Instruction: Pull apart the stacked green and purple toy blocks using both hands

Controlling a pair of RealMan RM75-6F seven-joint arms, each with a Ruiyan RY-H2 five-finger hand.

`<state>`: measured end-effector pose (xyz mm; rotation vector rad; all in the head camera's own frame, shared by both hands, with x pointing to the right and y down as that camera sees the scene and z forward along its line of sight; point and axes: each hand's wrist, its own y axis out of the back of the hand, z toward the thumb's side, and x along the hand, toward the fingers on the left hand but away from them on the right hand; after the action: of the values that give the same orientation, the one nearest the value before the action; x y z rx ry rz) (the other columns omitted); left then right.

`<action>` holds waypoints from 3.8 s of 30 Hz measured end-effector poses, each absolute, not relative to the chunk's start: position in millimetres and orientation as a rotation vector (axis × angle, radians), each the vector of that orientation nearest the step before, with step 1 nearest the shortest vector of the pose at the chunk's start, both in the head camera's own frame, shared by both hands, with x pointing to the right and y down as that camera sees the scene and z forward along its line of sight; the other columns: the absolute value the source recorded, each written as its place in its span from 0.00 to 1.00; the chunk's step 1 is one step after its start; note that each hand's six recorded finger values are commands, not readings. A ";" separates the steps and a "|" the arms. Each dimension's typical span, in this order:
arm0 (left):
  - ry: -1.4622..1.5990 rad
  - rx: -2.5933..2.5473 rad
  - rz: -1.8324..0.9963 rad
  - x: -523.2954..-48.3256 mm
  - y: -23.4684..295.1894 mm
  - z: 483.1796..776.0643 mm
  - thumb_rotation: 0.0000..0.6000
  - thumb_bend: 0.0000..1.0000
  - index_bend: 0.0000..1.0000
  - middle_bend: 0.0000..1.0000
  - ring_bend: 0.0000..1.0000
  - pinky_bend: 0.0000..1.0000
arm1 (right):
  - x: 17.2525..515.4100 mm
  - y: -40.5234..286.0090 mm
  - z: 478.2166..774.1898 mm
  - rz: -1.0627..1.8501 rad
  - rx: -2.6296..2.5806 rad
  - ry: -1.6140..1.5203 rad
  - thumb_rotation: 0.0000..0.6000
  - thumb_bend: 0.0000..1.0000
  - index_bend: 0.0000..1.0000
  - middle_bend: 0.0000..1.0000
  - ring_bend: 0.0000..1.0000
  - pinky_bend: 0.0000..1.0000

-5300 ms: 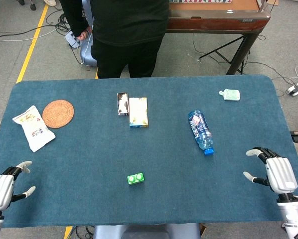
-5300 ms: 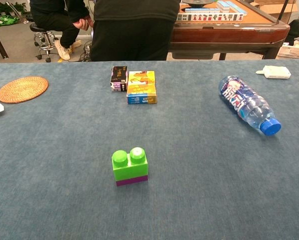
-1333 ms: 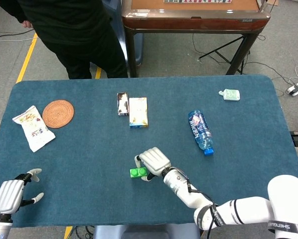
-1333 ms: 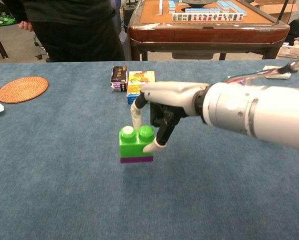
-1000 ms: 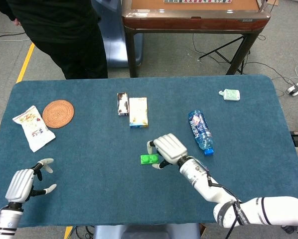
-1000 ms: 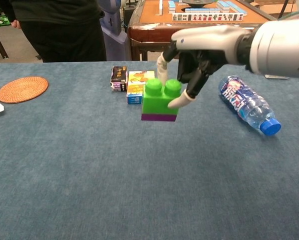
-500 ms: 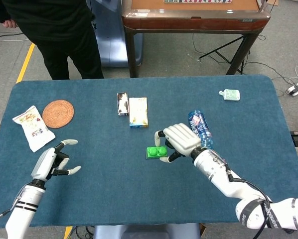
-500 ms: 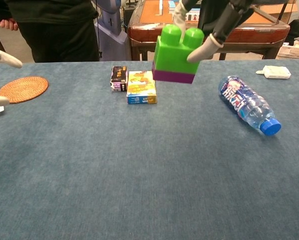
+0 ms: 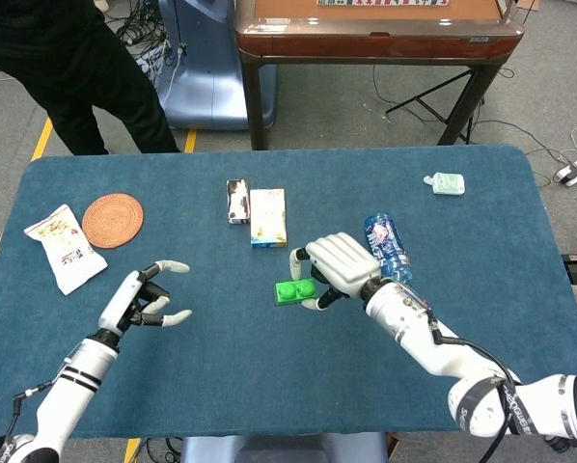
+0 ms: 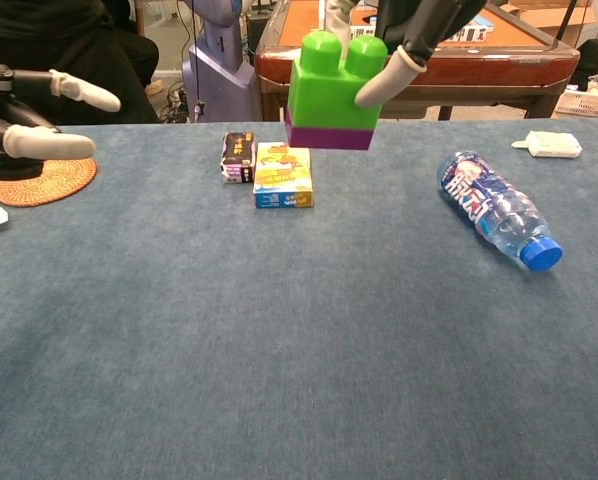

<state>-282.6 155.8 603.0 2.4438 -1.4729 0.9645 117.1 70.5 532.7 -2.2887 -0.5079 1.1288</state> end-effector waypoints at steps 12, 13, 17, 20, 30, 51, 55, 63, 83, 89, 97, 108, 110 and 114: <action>-1.483 2.406 0.921 -257.9 154.1 608.6 1.00 0.10 0.40 1.00 1.00 1.00 | 98.5 61.6 541.1 1.149 -2.300 -0.560 1.00 0.47 0.66 1.00 1.00 1.00; -1.486 2.401 0.914 -255.2 153.6 609.2 1.00 0.09 0.40 1.00 1.00 1.00 | 97.2 61.4 541.5 1.147 -2.308 -0.564 1.00 0.47 0.66 1.00 1.00 1.00; -1.500 2.394 0.885 -248.3 152.1 609.6 1.00 0.10 0.41 1.00 1.00 1.00 | 91.4 60.8 543.7 1.135 -2.330 -0.567 1.00 0.48 0.66 1.00 1.00 1.00; -1.519 2.387 0.857 -243.7 151.5 608.9 1.00 0.10 0.42 1.00 1.00 1.00 | 86.1 61.0 544.9 1.123 -2.343 -0.565 1.00 0.48 0.66 1.00 1.00 1.00; -1.525 2.403 0.837 -229.6 152.0 607.5 1.00 0.09 0.43 1.00 1.00 1.00 | 68.0 62.7 548.4 1.083 -2.395 -0.572 1.00 0.48 0.66 1.00 1.00 1.00; -1.573 2.432 0.782 -214.2 157.8 609.9 1.00 0.09 0.48 1.00 1.00 1.00 | 56.4 62.7 550.4 1.069 -2.428 -0.572 1.00 0.50 0.67 1.00 1.00 1.00; -1.582 2.444 0.787 -212.3 158.6 611.1 1.00 0.09 0.48 1.00 1.00 1.00 | 56.8 62.9 550.0 1.067 -2.439 -0.574 1.00 0.50 0.67 1.00 1.00 1.00; -1.573 2.450 0.801 -209.6 160.5 614.9 1.00 0.09 0.51 1.00 1.00 1.00 | 58.0 62.5 548.8 1.060 -2.451 -0.575 1.00 0.50 0.67 1.00 1.00 1.00; -1.590 2.413 0.782 -208.3 161.5 620.2 1.00 0.09 0.55 1.00 1.00 1.00 | 54.4 64.9 551.7 1.057 -2.469 -0.552 1.00 0.50 0.67 1.00 1.00 1.00; -1.583 2.417 0.787 -207.3 162.4 621.1 1.00 0.10 0.58 1.00 1.00 1.00 | 53.7 65.6 552.9 1.057 -2.472 -0.547 1.00 0.50 0.67 1.00 1.00 1.00; -1.580 2.412 0.777 -205.7 163.9 622.5 1.00 0.09 0.61 1.00 1.00 1.00 | 54.3 66.2 554.1 1.058 -2.475 -0.544 1.00 0.50 0.67 1.00 1.00 1.00; -1.584 2.406 0.770 -204.8 164.4 622.7 1.00 0.09 0.66 1.00 1.00 1.00 | 52.9 67.0 554.1 1.052 -2.482 -0.538 1.00 0.50 0.67 1.00 1.00 1.00; -1.585 2.405 0.771 -205.1 164.6 623.0 1.00 0.09 0.67 1.00 1.00 1.00 | 52.6 67.2 554.3 1.052 -2.483 -0.538 1.00 0.50 0.67 1.00 1.00 1.00; -1.589 2.403 0.773 -205.2 165.4 623.8 1.00 0.10 0.69 1.00 1.00 1.00 | 52.4 67.3 554.7 1.051 -2.483 -0.536 1.00 0.50 0.67 1.00 1.00 1.00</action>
<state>-205.2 165.4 623.8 2.4029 -1.5893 0.7729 52.4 67.3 554.7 -2.4831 -0.5358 1.0511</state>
